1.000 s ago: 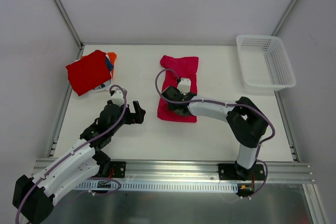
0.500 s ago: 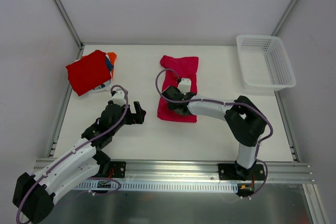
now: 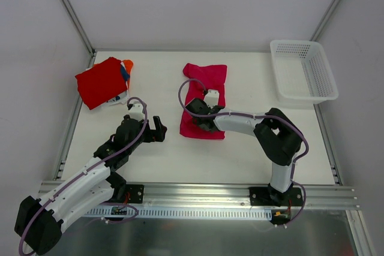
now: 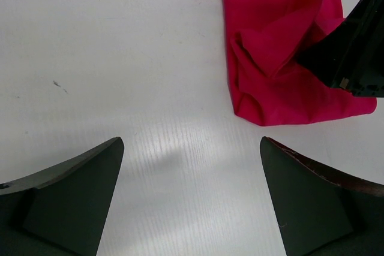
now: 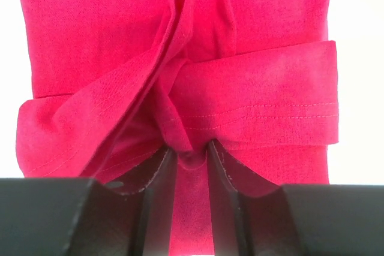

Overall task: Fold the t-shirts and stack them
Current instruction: Fold the folded rectangular tshirt in 1/3 of the way

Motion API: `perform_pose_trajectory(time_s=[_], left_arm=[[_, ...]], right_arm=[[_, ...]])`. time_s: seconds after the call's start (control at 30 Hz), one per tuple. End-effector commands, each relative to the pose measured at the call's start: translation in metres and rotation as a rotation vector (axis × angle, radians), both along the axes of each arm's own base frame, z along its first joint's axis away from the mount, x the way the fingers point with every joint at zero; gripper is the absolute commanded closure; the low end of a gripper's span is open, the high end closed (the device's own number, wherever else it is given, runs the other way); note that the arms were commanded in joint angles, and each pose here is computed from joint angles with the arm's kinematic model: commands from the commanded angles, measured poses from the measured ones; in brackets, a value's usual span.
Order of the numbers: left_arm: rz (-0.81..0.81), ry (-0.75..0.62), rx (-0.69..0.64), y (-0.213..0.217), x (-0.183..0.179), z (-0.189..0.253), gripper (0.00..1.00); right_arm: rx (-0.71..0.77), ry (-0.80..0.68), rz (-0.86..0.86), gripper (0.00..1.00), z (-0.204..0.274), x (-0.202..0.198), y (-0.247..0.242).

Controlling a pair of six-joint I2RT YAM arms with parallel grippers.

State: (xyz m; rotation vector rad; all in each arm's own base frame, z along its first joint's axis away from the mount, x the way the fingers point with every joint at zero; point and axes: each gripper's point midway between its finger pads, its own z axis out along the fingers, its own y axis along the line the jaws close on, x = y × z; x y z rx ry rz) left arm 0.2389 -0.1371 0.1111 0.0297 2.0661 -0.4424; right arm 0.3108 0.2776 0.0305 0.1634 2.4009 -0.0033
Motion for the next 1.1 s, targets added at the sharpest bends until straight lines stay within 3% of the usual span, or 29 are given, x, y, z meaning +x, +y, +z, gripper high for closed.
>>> perform_pose_trajectory(time_s=[0.0, 0.2, 0.3, 0.37, 0.93, 1.07], left_arm=[[-0.019, -0.024, -0.036, -0.007, 0.003, 0.007, 0.01], [-0.02, -0.027, -0.04, -0.007, 0.002, 0.008, 0.01], [-0.02, -0.027, -0.04, -0.007, 0.002, 0.008, 0.01], [-0.021, -0.025, -0.04, -0.007, 0.002, 0.007, 0.01], [-0.023, -0.018, -0.042, -0.008, 0.002, 0.005, 0.01], [-0.023, -0.02, -0.043, -0.008, 0.002, 0.006, 0.01]], right_arm=[[0.012, -0.009, -0.002, 0.71, 0.002, 0.003, 0.001], [0.011, -0.025, -0.002, 0.72, 0.01, 0.004, 0.0], [0.003, -0.031, -0.002, 0.85, 0.014, 0.005, -0.002], [0.004, -0.038, -0.001, 0.85, 0.019, 0.006, -0.001], [-0.007, -0.087, 0.021, 0.87, 0.061, 0.018, 0.004], [-0.016, -0.088, 0.024, 0.81, 0.064, 0.02, 0.006]])
